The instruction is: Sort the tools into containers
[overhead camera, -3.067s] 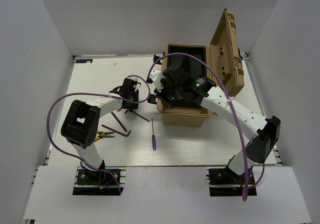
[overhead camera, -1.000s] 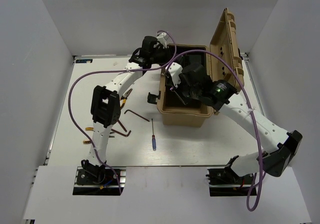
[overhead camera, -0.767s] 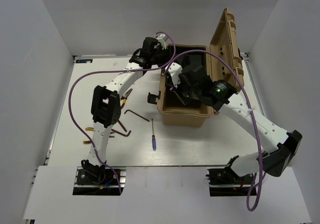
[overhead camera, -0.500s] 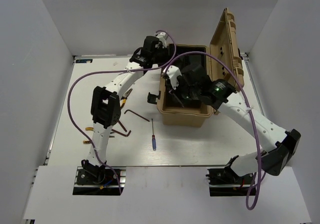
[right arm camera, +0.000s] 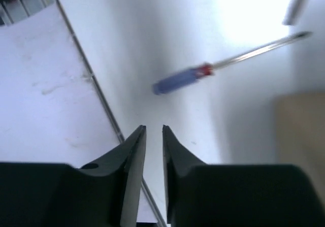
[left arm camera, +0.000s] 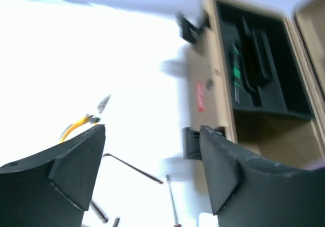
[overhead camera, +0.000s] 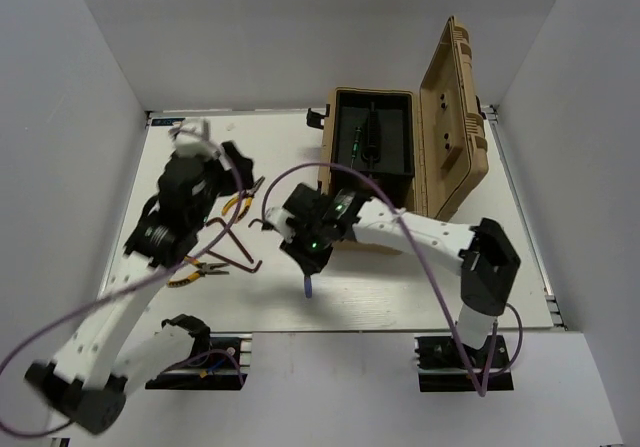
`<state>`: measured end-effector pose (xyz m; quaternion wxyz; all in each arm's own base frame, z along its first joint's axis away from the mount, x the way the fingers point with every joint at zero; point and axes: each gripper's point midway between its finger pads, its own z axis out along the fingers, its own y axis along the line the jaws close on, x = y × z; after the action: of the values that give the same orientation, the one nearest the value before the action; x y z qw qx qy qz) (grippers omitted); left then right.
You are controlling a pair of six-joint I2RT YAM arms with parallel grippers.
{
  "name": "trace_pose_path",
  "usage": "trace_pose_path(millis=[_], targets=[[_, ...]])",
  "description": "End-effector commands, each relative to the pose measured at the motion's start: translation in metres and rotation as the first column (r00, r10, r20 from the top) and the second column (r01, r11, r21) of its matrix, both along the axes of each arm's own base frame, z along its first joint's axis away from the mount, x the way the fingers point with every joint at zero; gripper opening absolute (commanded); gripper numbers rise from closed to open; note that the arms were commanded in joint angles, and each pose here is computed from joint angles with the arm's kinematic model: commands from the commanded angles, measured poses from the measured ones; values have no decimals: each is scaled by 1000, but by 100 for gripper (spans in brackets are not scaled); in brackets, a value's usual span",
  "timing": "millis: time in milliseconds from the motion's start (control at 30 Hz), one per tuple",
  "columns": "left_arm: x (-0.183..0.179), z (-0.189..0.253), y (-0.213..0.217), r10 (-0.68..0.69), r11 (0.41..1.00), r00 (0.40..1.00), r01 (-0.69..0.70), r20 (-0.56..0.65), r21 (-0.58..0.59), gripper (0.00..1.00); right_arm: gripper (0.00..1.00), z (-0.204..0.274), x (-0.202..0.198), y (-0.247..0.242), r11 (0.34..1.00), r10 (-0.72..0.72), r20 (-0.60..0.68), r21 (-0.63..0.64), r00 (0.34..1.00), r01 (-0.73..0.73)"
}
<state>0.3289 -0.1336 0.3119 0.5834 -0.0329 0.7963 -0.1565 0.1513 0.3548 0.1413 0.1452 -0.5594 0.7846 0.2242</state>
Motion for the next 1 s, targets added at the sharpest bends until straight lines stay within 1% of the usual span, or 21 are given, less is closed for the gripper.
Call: trace_pose_path(millis=[0,33,67,100,167,200,233,267,333,367,467,600,767,800,867,967], targets=[[-28,-45,62,251,962,967,-245,-42,122,87,27,-14,-21,14,999,-33,-51,-41,998,31],[-43,-39,77,296,950,955,-293,-18,109,89,35,-18,-19,18,997,-67,-51,-39,996,65],[-50,-47,84,318,943,948,-313,-26,113,93,37,-29,-26,20,994,-86,-58,-70,995,82],[-55,-49,90,336,936,942,-331,-22,119,94,38,-41,-24,13,987,-116,-33,-113,993,112],[-70,-55,105,386,917,922,-381,-25,117,96,43,-56,-13,13,963,-227,54,-140,972,232],[-74,-54,110,418,905,908,-414,-23,96,96,45,-64,-12,12,956,-240,73,-154,968,249],[-78,-59,113,430,900,902,-426,-34,97,96,46,-68,-7,10,944,-273,98,-162,957,286],[-82,-68,117,443,893,895,-436,-49,108,96,48,-76,-10,10,939,-280,92,-181,956,292],[-87,-68,121,460,886,887,-456,-39,79,97,48,-82,-12,11,934,-286,90,-196,954,299],[-89,-75,122,460,886,887,-456,-44,86,97,50,-87,-9,13,925,-304,99,-206,948,318],[-94,-75,128,477,877,878,-474,-31,83,98,51,-96,-7,17,910,-333,91,-230,939,345],[-99,-81,130,478,876,878,-473,-39,95,98,51,-106,-6,26,899,-352,71,-251,933,358],[-102,-76,132,480,876,877,-477,-25,64,98,51,-121,-3,30,879,-373,71,-291,925,377],[-102,-80,132,480,876,877,-477,-31,71,98,47,-122,-2,29,875,-377,78,-297,923,382],[-102,-80,132,480,876,877,-477,-31,71,98,42,-129,1,25,862,-384,105,-314,917,397],[-99,-83,127,460,886,887,-456,-43,85,98,27,-137,0,17,854,-384,116,-334,916,400]])
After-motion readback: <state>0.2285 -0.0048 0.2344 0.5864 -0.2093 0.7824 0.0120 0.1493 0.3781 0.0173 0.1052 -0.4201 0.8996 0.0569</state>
